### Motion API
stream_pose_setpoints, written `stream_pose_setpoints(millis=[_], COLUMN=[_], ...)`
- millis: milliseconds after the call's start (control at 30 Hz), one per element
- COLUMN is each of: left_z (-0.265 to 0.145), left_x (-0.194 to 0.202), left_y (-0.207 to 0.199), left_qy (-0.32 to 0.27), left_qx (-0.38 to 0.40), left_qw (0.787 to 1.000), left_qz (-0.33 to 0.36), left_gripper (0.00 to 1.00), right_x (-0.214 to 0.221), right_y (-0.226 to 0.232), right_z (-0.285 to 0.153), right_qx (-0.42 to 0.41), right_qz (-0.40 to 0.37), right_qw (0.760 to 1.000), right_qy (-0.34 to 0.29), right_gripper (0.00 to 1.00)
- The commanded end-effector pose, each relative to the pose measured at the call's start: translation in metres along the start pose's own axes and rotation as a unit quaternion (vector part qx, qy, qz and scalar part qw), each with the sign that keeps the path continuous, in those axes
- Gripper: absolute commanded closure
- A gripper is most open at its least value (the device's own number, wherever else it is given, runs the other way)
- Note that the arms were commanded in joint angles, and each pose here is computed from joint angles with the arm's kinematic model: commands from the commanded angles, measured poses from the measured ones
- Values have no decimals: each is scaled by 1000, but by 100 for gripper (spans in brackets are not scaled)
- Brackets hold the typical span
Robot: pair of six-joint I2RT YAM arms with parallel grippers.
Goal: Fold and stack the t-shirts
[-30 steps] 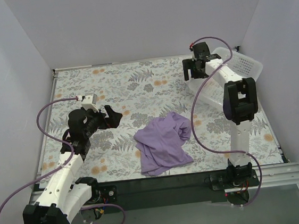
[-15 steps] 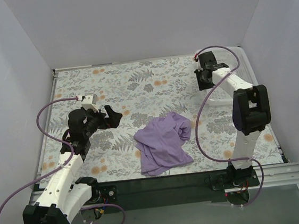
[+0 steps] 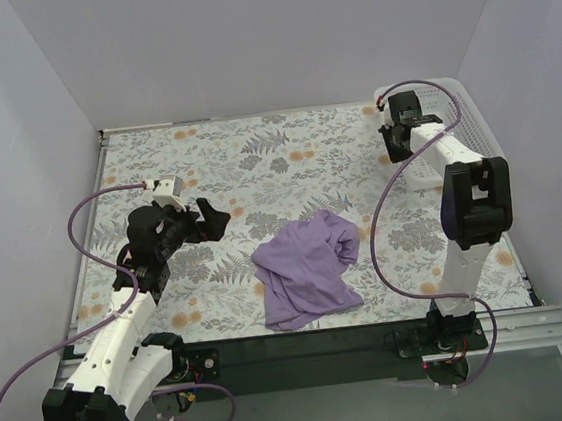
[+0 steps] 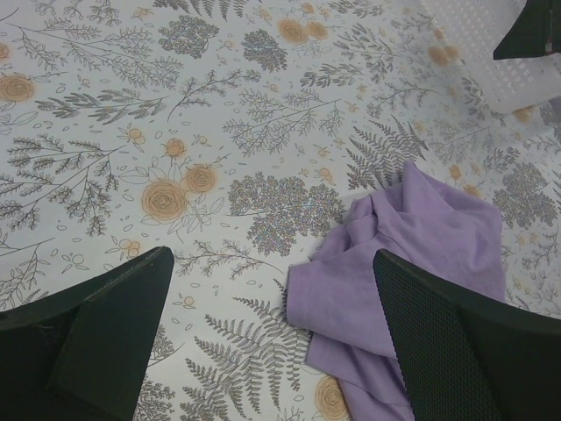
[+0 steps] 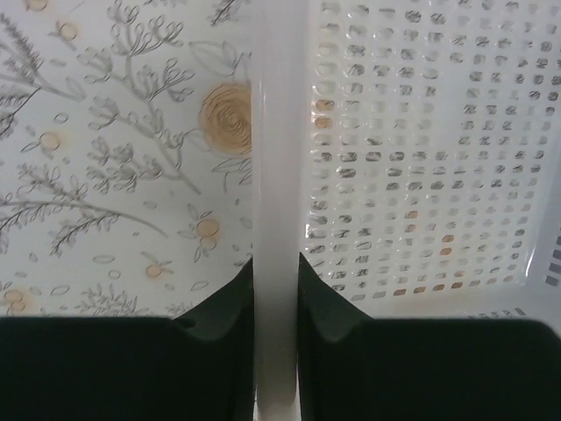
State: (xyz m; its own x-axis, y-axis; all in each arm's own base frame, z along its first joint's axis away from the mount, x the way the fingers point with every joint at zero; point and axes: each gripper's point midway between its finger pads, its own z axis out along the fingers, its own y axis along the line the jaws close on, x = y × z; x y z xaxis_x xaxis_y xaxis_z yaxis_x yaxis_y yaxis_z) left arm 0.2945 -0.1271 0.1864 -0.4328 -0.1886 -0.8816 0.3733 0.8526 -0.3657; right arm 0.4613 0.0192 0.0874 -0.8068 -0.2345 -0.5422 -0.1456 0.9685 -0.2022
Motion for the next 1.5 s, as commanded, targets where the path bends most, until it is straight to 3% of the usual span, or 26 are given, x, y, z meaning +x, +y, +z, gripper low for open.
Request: stream_pose_setpoints(millis=[0,67,167,267,300,333,367,533,667,767,800,867,933,1067,1200,1467], left_z=[-3,-2,-1,0,2,2,3,2,-1,1,5,-1,3,5,27,71], left_x=[-12,-12,-10,-9,-7,-5,-5,0,14,40,51,76,91,127,134,137], left_y=[-7,-7,-6,-5,-5,-6,-7,-24,-62,-98,-102,-125,-130,-136,-126,-126], left_qy=[-16,-15,-11,-9,-5,-2,-2,14,60,136,160,211,234,266,263,263], left_qx=[10,11,10,7,7,9,13,64,144,171,159,159,117,34,-31,-78], left_qw=[1000,1000,1000,1000,1000,1000,1000,998,988,976,974,964,963,961,962,961], left_qz=[10,11,9,2,-3,-10,-13,-6,-11,-9,-23,-34,-58,-62,-62,-31], left_gripper=[2,2,2,2,2,2,2,4,14,25,28,33,41,41,41,49], right_x=[-37,-40,-46,-52,-60,-66,-67,-98,-72,-17,5,41,59,104,123,125], right_y=[-17,-21,-27,-31,-30,-28,-25,2,61,121,144,161,164,162,158,150], right_z=[5,12,15,8,-4,-13,-20,-104,-165,-214,-247,-250,-253,-218,-217,-207], right_qx=[32,44,58,61,51,40,27,-51,-195,-365,-446,-507,-517,-501,-509,-495], right_qz=[9,10,-1,-21,-41,-51,-79,-167,-248,-284,-290,-270,-261,-237,-220,-205], right_qw=[999,998,998,997,996,995,993,965,908,822,769,747,746,783,776,791], right_qy=[-35,-33,-35,-42,-59,-73,-82,-198,-276,-331,-355,-335,-328,-281,-301,-297], right_gripper=[76,75,65,42,26,19,2,2,2,2,2,2,4,7,7,7])
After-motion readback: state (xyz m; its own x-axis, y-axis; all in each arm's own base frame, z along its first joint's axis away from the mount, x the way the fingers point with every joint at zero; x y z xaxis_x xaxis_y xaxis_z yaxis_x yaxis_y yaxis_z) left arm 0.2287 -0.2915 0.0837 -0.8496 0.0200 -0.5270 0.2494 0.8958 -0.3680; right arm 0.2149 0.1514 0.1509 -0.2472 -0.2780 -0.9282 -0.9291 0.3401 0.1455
